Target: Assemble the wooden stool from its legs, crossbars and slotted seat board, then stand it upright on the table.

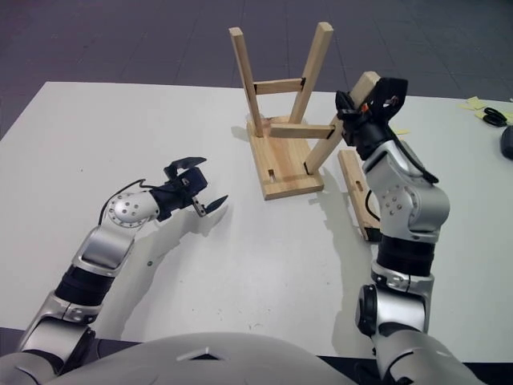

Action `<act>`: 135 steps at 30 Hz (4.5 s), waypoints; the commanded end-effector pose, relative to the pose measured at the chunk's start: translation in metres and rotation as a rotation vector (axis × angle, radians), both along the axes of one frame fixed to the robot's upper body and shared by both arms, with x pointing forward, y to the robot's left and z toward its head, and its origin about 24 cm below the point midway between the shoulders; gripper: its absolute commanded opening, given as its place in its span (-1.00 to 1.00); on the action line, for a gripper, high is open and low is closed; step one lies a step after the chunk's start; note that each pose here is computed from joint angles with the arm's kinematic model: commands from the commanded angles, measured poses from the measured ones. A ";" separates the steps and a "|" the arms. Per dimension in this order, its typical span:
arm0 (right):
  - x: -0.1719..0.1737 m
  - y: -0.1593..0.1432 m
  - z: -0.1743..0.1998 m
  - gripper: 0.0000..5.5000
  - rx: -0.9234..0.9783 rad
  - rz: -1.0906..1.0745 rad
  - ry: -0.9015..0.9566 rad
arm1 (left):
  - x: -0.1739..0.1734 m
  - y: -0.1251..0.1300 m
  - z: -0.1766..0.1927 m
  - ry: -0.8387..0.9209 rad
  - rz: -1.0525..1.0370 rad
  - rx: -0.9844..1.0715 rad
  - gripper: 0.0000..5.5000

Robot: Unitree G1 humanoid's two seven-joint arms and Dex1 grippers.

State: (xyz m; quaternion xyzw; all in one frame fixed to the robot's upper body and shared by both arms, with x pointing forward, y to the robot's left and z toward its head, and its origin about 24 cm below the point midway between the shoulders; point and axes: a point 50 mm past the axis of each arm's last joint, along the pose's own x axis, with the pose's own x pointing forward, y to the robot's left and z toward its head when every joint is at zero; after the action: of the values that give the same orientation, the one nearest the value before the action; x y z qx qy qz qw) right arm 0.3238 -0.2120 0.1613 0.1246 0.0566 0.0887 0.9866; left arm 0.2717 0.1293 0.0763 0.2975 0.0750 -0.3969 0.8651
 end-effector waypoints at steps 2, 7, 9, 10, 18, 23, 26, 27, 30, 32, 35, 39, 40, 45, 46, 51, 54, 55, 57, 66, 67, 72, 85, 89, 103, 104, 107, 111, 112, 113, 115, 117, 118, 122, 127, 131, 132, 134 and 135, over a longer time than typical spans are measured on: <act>-0.008 -0.006 -0.081 -0.63 -0.137 -0.046 0.457 | 0.005 0.001 0.004 -0.023 -0.001 0.027 0.96; -0.045 0.002 -0.110 -0.63 -0.186 -0.015 0.538 | 0.001 0.002 0.002 -0.019 0.008 0.026 0.96; -0.061 0.006 -0.117 -0.63 -0.150 -0.032 0.554 | -0.002 0.002 0.001 -0.014 0.011 0.021 0.96; -0.068 0.008 -0.118 -0.63 -0.140 -0.049 0.551 | -0.003 0.002 0.000 -0.013 0.014 0.021 0.96; -0.045 0.013 -0.096 -0.63 -0.073 -0.139 0.454 | 0.003 0.005 0.005 -0.027 0.018 0.028 0.96; -0.014 0.000 -0.082 -0.63 -0.051 -0.210 0.419 | 0.010 0.006 0.010 -0.046 0.005 0.047 0.96; -0.022 -0.002 -0.087 -0.63 -0.059 -0.215 0.436 | 0.010 0.008 0.010 -0.047 0.010 0.050 0.96; -0.028 -0.001 -0.092 -0.63 -0.058 -0.208 0.456 | 0.009 0.009 0.009 -0.045 0.011 0.049 0.96; -0.049 0.006 -0.106 -0.63 -0.052 -0.191 0.506 | 0.006 0.008 0.007 -0.036 0.013 0.046 0.96; -0.056 0.011 -0.110 -0.63 -0.050 -0.176 0.522 | 0.005 0.009 0.006 -0.032 0.019 0.043 0.96; -0.053 0.011 -0.106 -0.63 -0.045 -0.184 0.493 | 0.005 0.008 0.004 -0.031 0.020 0.044 0.96; -0.037 0.002 -0.085 -0.63 -0.038 -0.215 0.389 | 0.005 0.007 0.004 -0.031 0.019 0.044 0.96; -0.034 0.000 -0.080 -0.63 -0.034 -0.223 0.369 | 0.005 0.007 0.004 -0.031 0.019 0.044 0.96; -0.027 -0.003 -0.068 -0.63 -0.030 -0.223 0.325 | 0.007 0.009 0.004 -0.035 0.023 0.050 0.96; -0.026 -0.003 -0.066 -0.63 -0.027 -0.218 0.318 | 0.007 0.009 0.004 -0.035 0.024 0.051 0.96; -0.025 0.001 -0.058 -0.63 -0.031 -0.202 0.276 | 0.006 0.009 0.003 -0.034 0.024 0.052 0.96; -0.023 0.003 -0.053 -0.63 -0.024 -0.192 0.257 | 0.007 0.009 0.003 -0.034 0.022 0.054 0.96; -0.023 0.003 -0.050 -0.63 -0.018 -0.190 0.239 | 0.007 0.009 0.003 -0.034 0.021 0.054 0.96; -0.020 0.003 -0.040 -0.63 -0.016 -0.190 0.184 | 0.007 0.009 0.004 -0.034 0.020 0.054 0.96; -0.006 -0.002 0.047 -0.02 0.111 -0.201 -0.205 | 0.006 0.012 -0.004 0.017 0.035 0.027 0.96; -0.006 0.000 0.058 0.03 0.129 -0.184 -0.242 | 0.006 0.012 -0.005 0.023 0.036 0.024 0.96; -0.009 0.002 0.089 0.30 0.164 -0.137 -0.347 | 0.006 0.012 -0.006 0.027 0.032 0.028 0.96; 0.026 -0.021 0.083 0.96 0.061 -0.143 -0.267 | 0.006 0.007 -0.005 0.014 0.022 0.033 0.96; 0.029 -0.022 0.067 0.96 0.046 -0.129 -0.205 | 0.006 0.007 -0.005 0.009 0.022 0.033 0.96; 0.014 -0.039 0.189 0.96 0.215 -0.162 -0.653 | 0.004 0.007 -0.006 0.010 0.026 0.036 0.96; 0.020 -0.039 0.174 0.96 0.216 -0.174 -0.584 | 0.004 0.007 -0.006 0.010 0.028 0.036 0.96; 0.040 -0.032 0.078 0.96 0.155 -0.184 -0.192 | 0.003 0.008 -0.006 0.010 0.032 0.035 0.96; 0.017 -0.001 -0.040 0.96 0.051 -0.018 0.207 | 0.001 0.006 -0.007 0.015 0.027 0.033 0.96; 0.016 0.004 -0.034 0.96 0.069 0.008 0.179 | 0.001 0.006 -0.007 0.018 0.025 0.032 0.96; 0.017 0.006 -0.024 0.96 0.085 0.019 0.136 | 0.001 0.006 -0.007 0.021 0.024 0.030 0.96; 0.022 0.003 -0.006 0.96 0.112 0.005 0.062 | 0.000 0.006 -0.008 0.026 0.024 0.030 0.96; 0.021 -0.002 0.001 0.96 0.119 -0.012 0.025 | -0.001 0.005 -0.009 0.029 0.021 0.028 0.96; 0.020 -0.004 0.003 0.96 0.133 -0.019 0.011 | 0.000 0.004 -0.009 0.029 0.021 0.027 0.96; 0.010 -0.008 0.006 0.96 0.233 -0.056 -0.045 | -0.001 0.004 -0.009 0.033 0.017 0.026 0.96; -0.005 -0.055 0.064 0.96 0.411 -0.215 -0.372 | -0.002 0.004 -0.009 0.036 0.017 0.025 0.96; -0.027 -0.118 0.095 0.96 0.550 -0.389 -0.539 | -0.005 0.010 -0.010 0.043 0.037 0.026 0.96; -0.028 -0.127 0.084 0.96 0.524 -0.400 -0.466 | -0.006 0.010 -0.011 0.044 0.041 0.027 0.96; -0.032 -0.124 0.047 0.96 0.291 -0.315 -0.240 | -0.007 0.011 -0.011 0.040 0.049 0.026 0.96; -0.039 -0.119 0.024 0.96 0.184 -0.241 -0.114 | -0.006 0.012 -0.010 0.036 0.053 0.026 0.96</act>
State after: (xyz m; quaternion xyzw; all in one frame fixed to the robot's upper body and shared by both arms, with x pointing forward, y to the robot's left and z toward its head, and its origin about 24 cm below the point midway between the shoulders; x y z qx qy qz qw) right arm 0.2884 -0.3437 0.2451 0.2948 -0.1962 -0.0614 0.9332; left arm 0.2652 0.1387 0.0621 0.2973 0.1092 -0.3869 0.8660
